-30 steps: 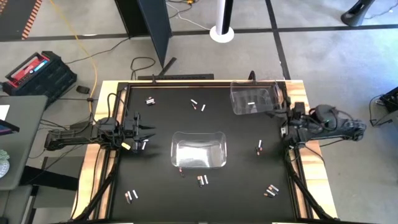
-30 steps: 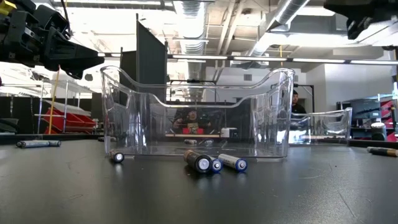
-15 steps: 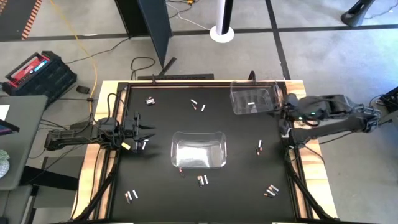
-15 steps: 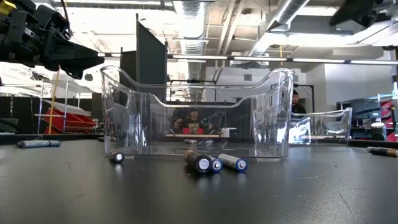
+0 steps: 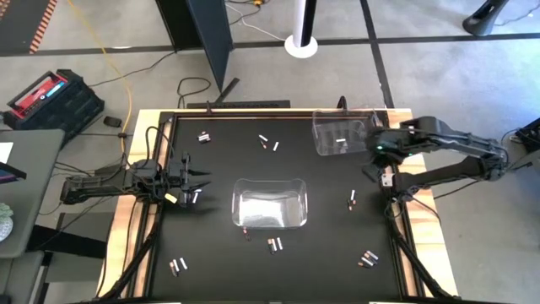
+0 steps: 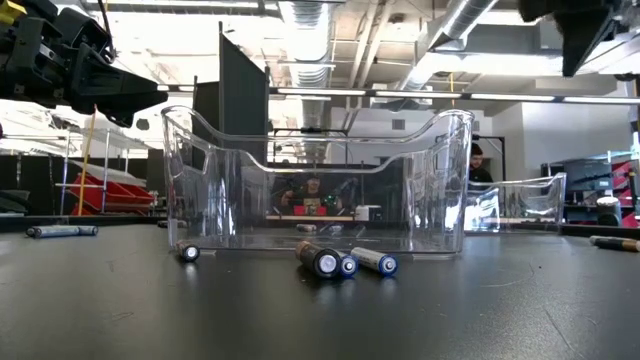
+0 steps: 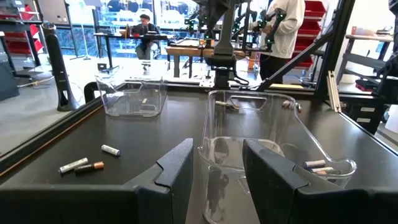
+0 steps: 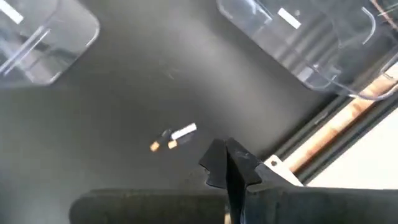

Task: Sort batteries
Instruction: Put the black battery into the top transparent bin

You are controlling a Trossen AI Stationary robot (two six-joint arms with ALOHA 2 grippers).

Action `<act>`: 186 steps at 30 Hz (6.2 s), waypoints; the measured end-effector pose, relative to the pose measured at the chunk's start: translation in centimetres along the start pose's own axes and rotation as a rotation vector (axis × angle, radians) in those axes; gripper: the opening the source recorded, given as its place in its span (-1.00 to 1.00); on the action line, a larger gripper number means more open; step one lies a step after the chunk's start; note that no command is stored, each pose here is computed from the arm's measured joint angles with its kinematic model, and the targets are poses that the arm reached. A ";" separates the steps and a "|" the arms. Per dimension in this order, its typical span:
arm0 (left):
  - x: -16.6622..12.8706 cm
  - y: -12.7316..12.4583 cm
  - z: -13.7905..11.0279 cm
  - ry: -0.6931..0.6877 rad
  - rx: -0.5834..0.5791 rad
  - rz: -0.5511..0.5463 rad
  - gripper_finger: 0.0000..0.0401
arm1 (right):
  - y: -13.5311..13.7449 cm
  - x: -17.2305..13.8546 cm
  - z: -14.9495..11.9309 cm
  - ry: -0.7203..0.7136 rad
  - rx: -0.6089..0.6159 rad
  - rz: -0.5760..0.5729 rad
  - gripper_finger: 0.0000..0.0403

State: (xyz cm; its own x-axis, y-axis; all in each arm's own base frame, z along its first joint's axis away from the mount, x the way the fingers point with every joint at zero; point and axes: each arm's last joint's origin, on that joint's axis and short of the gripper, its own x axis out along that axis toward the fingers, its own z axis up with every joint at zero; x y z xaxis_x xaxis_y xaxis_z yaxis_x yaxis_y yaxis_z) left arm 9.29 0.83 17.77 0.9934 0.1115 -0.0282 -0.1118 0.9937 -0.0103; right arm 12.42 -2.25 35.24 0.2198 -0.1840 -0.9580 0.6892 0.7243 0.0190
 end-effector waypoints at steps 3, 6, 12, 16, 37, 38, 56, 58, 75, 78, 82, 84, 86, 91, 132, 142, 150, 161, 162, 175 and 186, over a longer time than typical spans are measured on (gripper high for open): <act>0.0 0.0 0.0 0.000 0.000 0.000 -0.34 | 0.3 1.0 0.5 0.036 0.018 -0.026 -0.89; 0.0 0.0 0.0 0.000 0.000 0.000 -0.34 | 0.3 2.2 0.4 0.070 0.022 -0.050 -0.80; 0.0 0.0 0.0 0.000 0.000 0.000 -0.34 | 0.3 5.9 -0.8 0.081 0.097 -0.065 -0.56; 0.0 0.0 0.0 0.001 0.000 0.000 -0.34 | 0.3 8.2 -1.4 0.087 0.226 -0.080 -0.37; 0.0 0.0 0.0 0.000 0.000 0.000 -0.34 | 2.7 16.3 -1.6 0.243 0.341 -0.128 0.03; 0.0 0.0 0.0 0.000 0.000 0.000 -0.34 | 2.8 16.7 -1.6 0.254 0.345 -0.131 0.03; 0.0 0.0 0.0 0.000 0.000 0.000 -0.34 | 2.0 21.2 -3.0 0.274 0.486 -0.110 -0.01; 0.0 0.0 0.0 0.000 0.000 0.000 -0.34 | 2.0 21.3 -3.0 0.273 0.492 -0.094 -0.01; 0.0 0.0 0.0 0.000 0.000 0.000 -0.34 | 2.8 21.3 -3.3 0.273 0.456 -0.062 -0.15; 0.0 0.0 0.0 0.000 0.000 0.000 -0.34 | 2.9 21.3 -3.4 0.275 0.449 -0.056 -0.21; 0.0 0.0 0.0 0.000 0.000 0.000 -0.34 | 2.9 21.3 -3.4 0.281 0.449 -0.047 -0.28; 0.0 0.0 0.0 0.000 0.000 0.000 -0.34 | 2.9 21.3 -3.4 0.284 0.448 -0.043 -0.31; 0.0 0.0 0.0 0.000 0.000 0.000 -0.34 | 2.9 21.3 -3.4 0.286 0.441 -0.040 -0.33; 0.0 0.0 0.0 0.000 0.000 0.000 -0.34 | 3.4 20.9 -2.9 0.298 0.416 0.004 -0.34; 0.0 0.0 0.0 0.000 0.000 0.000 -0.34 | 3.9 18.1 -2.6 0.338 0.408 -0.131 -0.35; 0.0 0.0 0.0 0.000 0.000 0.000 -0.34 | 4.9 18.0 -3.9 0.345 0.515 -0.168 -0.27; 0.0 0.0 0.0 0.000 0.000 0.000 -0.34 | 5.3 19.5 -5.6 0.333 0.583 -0.146 -0.26; 0.0 0.0 0.0 0.000 0.000 0.000 -0.34 | 5.4 20.6 -6.8 0.316 0.610 -0.119 -0.32; 0.0 0.0 0.0 0.000 0.000 0.000 -0.34 | 5.4 20.6 -6.8 0.311 0.605 -0.118 -0.34; 0.0 0.0 0.0 0.000 0.000 0.000 -0.34 | 5.5 20.7 -6.7 0.300 0.547 -0.098 -0.63; 0.0 0.0 0.0 0.000 0.000 0.000 -0.34 | 5.5 20.7 -6.7 0.298 0.523 -0.095 -0.65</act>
State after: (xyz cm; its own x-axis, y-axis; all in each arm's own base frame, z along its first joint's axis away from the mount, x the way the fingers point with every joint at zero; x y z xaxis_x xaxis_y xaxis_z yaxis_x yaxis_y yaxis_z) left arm 9.29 0.83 17.78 0.9934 0.1115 -0.0284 -0.1118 0.9937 -0.0107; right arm 16.15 2.37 13.58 -0.0101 0.0172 -0.9998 0.9607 0.2777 -0.0049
